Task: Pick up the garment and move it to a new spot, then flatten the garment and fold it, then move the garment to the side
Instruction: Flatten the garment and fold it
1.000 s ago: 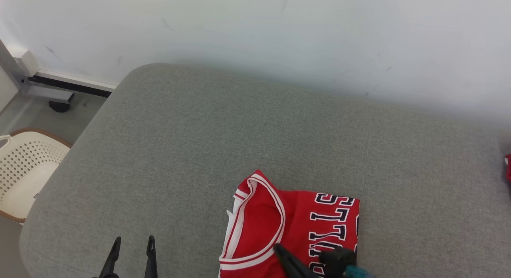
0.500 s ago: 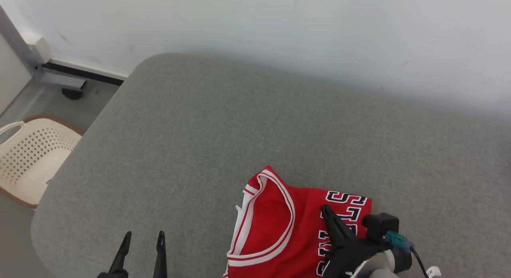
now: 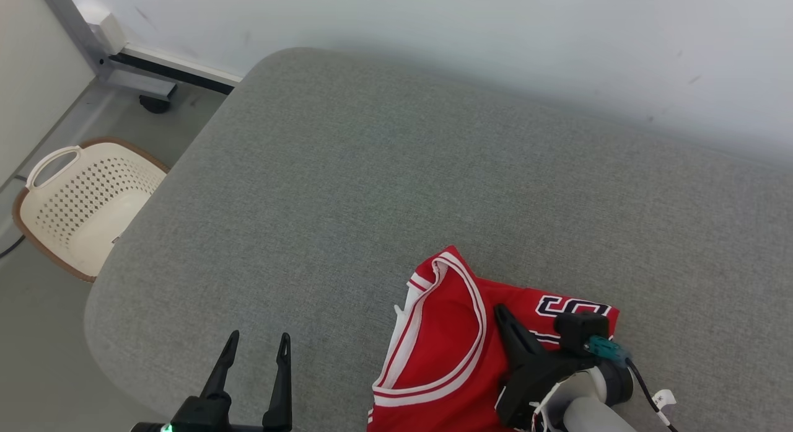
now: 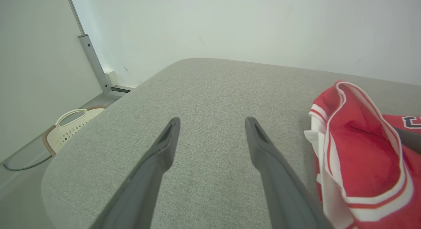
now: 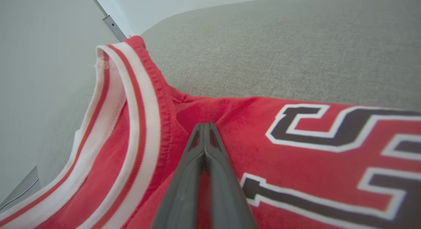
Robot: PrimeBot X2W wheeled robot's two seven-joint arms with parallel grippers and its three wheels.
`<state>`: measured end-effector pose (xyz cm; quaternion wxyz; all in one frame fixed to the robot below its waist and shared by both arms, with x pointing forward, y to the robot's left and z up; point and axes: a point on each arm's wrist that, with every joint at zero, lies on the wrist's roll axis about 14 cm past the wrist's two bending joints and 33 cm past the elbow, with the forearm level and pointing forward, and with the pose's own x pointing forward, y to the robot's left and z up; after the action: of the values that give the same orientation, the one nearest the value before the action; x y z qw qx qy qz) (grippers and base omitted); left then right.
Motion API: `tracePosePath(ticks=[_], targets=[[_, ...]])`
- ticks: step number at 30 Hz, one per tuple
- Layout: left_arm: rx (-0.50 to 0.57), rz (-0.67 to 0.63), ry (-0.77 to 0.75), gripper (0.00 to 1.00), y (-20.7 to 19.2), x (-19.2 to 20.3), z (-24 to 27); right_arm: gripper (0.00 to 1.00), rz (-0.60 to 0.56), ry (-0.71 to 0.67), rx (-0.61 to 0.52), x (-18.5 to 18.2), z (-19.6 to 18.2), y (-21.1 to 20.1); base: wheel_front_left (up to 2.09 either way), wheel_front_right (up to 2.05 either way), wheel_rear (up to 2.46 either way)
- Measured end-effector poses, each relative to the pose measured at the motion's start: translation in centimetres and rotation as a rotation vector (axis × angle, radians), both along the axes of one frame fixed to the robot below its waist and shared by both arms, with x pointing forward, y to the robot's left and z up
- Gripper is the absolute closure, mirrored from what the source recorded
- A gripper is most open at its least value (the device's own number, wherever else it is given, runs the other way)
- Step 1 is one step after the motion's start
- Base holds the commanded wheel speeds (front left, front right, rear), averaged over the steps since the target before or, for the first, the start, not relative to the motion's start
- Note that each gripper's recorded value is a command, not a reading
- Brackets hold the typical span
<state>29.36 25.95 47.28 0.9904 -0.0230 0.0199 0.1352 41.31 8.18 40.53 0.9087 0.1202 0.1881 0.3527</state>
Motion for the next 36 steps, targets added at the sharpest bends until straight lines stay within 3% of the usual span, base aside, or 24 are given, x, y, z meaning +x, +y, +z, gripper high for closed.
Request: tracePosePath(ticks=[13,18,25,36], targets=[[-0.01,0.023,-0.002,0.0,0.3,-0.4,0.0,1.0,0.171,-0.024,0.058,-2.5,1.9,4.9,0.0,0.0,0.0],[-0.011,0.025,-0.006,0.0,0.4,-0.5,0.1,1.0,0.176,-0.034,0.065,-2.4,2.5,5.1,0.0,0.0,0.0],[-0.013,0.016,-0.021,0.0,0.3,-0.2,0.4,1.0,0.085,-0.085,0.059,-0.5,3.7,2.8,0.0,0.0,0.0],[-0.022,-0.024,-0.032,0.0,-0.7,0.5,0.5,1.0,-0.047,-0.087,-0.068,-0.2,1.0,-3.2,0.0,0.0,0.0]])
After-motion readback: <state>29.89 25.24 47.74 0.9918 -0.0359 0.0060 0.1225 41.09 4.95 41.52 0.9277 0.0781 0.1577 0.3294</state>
